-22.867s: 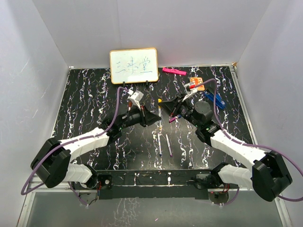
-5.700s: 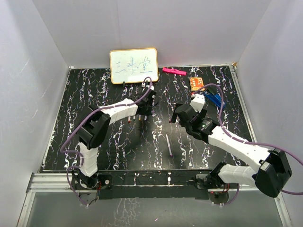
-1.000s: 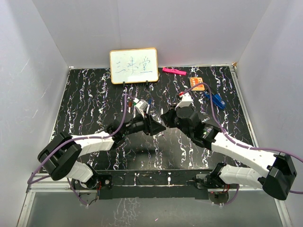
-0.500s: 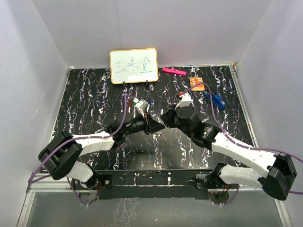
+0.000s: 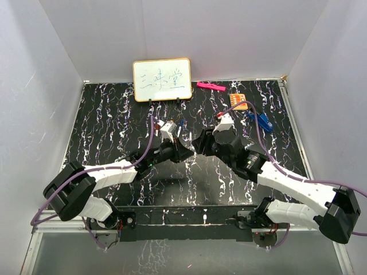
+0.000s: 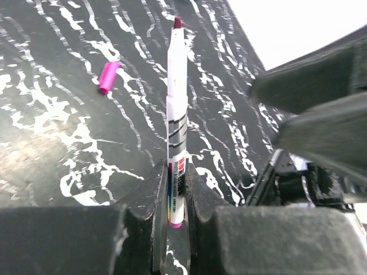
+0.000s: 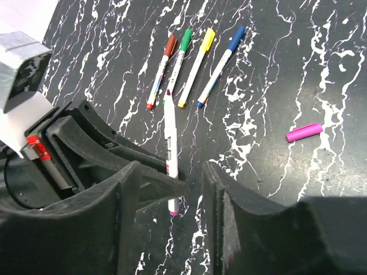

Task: Insert the pens into the pen caps

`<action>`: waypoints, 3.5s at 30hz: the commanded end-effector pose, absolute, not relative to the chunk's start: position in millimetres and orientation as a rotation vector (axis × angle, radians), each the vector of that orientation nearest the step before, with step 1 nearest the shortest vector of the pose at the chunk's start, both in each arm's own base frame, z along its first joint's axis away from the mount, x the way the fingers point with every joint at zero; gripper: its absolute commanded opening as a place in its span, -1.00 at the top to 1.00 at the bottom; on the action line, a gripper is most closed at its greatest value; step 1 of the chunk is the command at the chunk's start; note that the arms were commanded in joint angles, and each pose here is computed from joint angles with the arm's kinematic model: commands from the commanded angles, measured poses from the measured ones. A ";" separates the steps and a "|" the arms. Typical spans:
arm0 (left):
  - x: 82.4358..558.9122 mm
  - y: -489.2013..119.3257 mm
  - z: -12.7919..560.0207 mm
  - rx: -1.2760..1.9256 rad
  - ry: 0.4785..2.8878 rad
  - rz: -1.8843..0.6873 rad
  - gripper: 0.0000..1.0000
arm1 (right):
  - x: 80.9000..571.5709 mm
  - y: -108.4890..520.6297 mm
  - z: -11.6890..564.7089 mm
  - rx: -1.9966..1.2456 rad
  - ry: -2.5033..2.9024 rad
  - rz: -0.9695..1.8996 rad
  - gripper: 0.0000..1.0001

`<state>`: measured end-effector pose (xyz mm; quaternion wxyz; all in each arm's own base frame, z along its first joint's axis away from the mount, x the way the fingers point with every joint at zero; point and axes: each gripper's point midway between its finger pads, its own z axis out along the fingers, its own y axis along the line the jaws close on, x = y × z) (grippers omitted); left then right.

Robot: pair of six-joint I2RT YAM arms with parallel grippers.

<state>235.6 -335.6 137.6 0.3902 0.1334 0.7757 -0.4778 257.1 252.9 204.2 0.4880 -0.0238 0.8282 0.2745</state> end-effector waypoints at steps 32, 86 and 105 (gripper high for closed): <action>244.6 -253.8 89.3 0.393 2.267 -0.575 1.00 | 333.6 195.6 101.2 0.446 2.398 0.236 0.14; 246.3 -245.8 93.1 0.432 2.238 -0.525 1.00 | 329.7 168.8 -1.5 0.468 2.673 -0.133 0.39; 246.2 -247.8 91.9 0.421 2.253 -0.533 1.00 | 298.7 164.9 -35.4 0.216 2.820 -0.249 1.00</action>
